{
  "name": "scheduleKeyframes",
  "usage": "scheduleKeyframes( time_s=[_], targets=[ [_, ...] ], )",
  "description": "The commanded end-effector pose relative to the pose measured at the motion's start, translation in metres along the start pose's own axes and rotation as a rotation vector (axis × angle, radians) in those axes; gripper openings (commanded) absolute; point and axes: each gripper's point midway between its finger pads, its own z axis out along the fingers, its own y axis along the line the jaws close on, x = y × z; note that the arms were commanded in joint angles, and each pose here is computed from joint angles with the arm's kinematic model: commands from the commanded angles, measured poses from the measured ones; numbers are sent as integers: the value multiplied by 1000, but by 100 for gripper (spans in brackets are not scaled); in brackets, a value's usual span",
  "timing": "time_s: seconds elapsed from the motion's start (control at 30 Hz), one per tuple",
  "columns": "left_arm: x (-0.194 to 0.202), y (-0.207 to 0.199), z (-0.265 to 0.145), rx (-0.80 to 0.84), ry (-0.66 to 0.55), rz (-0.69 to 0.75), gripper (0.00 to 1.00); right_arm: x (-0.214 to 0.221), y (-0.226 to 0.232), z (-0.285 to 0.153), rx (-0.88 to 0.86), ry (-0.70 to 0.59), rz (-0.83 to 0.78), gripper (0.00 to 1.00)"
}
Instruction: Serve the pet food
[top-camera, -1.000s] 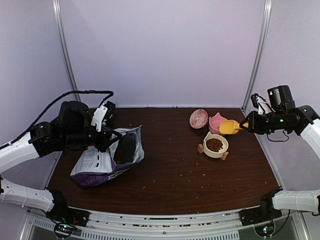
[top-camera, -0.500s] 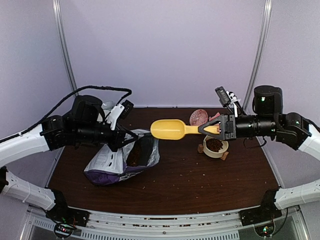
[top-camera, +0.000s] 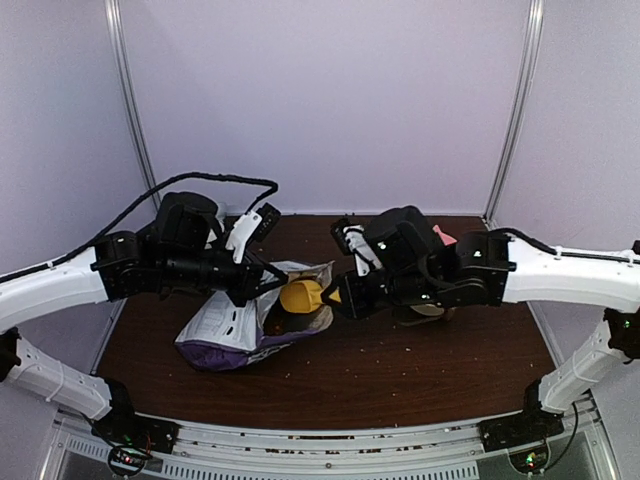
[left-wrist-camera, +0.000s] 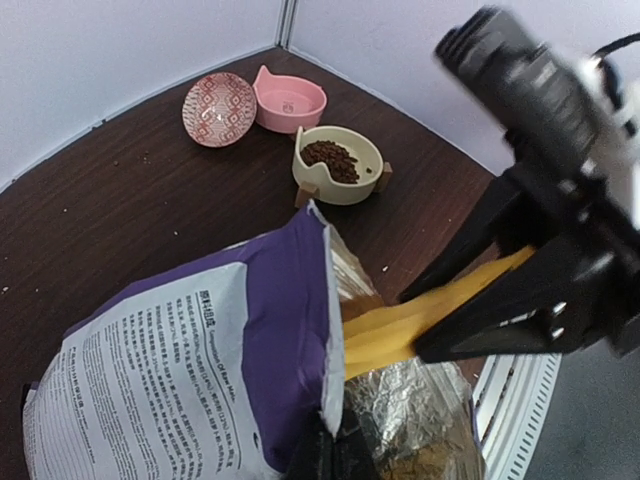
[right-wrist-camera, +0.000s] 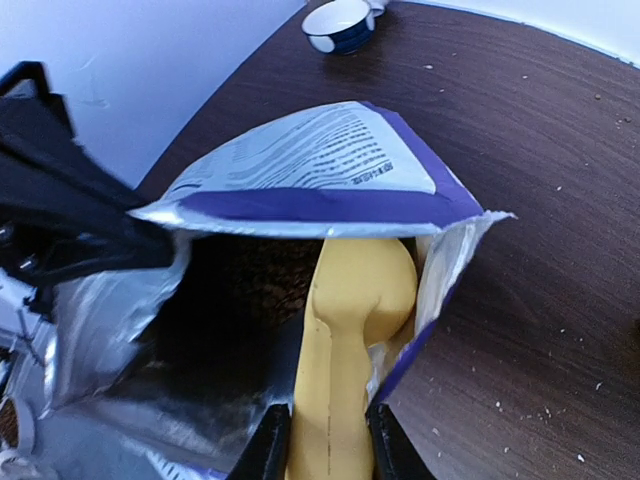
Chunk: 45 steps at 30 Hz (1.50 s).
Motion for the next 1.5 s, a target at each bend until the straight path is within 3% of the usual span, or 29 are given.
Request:
scheduleKeyframes(
  time_s=[0.0,0.13,0.23,0.37,0.47,0.73,1.13,1.47],
  targets=[
    [-52,-25,-5,94,-182,18,0,-12,-41,52,271,-164,60,4],
    [-55,-34,2,127,-178,25,0,-12,-28,97,226,-186,66,5],
    [-54,-39,6,150,-176,29,0,-2,4,125,70,-109,48,5],
    [-53,-40,8,158,-186,31,0,13,45,133,-181,-55,59,5],
    [-54,-41,10,165,-191,33,0,28,56,132,-270,-3,58,5],
    [-61,-40,9,154,-217,39,0,58,78,124,-446,119,25,5],
    [-54,-24,-4,68,-230,27,0,66,99,83,-622,203,-1,5],
    [-43,-12,-17,8,-230,25,0,41,81,24,-703,155,170,5]
  ],
)
